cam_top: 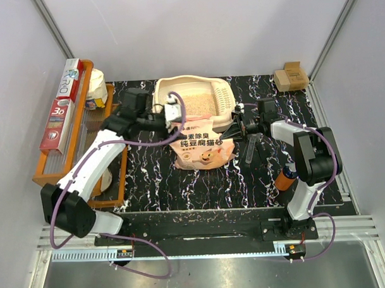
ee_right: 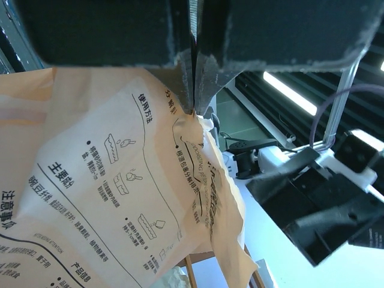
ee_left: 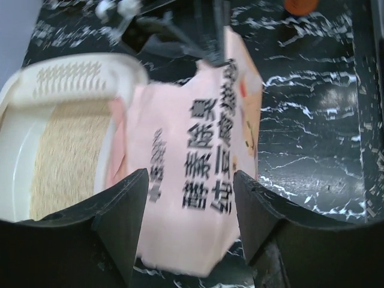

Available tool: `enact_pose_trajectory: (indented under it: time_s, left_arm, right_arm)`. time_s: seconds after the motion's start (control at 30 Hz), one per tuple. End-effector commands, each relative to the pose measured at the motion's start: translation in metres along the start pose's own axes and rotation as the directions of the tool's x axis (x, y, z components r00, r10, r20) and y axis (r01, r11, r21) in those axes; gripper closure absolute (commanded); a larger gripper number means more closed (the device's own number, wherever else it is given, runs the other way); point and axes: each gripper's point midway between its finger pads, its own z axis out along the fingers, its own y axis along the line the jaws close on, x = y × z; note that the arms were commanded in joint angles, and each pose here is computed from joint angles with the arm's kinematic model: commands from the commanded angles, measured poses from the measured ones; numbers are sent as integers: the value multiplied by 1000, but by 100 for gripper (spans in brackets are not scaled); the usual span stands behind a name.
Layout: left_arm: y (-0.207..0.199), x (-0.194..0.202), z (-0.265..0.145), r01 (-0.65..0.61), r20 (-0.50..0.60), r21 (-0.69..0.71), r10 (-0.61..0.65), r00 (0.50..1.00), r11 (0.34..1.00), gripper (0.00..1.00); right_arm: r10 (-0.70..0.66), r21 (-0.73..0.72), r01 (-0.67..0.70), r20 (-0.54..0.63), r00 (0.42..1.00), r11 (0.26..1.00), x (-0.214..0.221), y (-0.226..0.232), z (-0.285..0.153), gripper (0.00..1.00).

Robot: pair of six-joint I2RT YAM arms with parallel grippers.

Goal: Fill the litter box with clean litter

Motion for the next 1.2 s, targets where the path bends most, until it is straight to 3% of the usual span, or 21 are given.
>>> enact_pose_trajectory:
  time_s: [0.0,0.47,0.93,1.07,1.1,1.17]
  left_arm:
    - [-17,-16,31,-347,31,138,346,938,928,37]
    - [-24,15,88,-375,-35,256,396,918,891,41]
    - [-28,50,97,-351,-131,322,408,904,879,60]
    - [-32,62,96,-333,-183,341,409,894,879,66]
    - [-32,66,97,-314,-203,342,395,896,886,68]
    - [-32,68,96,-283,-224,349,373,900,893,73]
  right_arm:
    - [-3,-53,-1,-85,996,999,11,16,-7,100]
    - [-5,-52,0,-83,997,999,11,16,-7,100]
    - [6,-51,-11,-81,997,999,6,16,-7,100]
    - [-33,-54,29,-76,997,998,3,19,-7,89]
    - [-59,-58,55,-74,996,997,2,21,-8,81]
    - [-184,-65,181,-35,982,981,-2,31,-16,75]
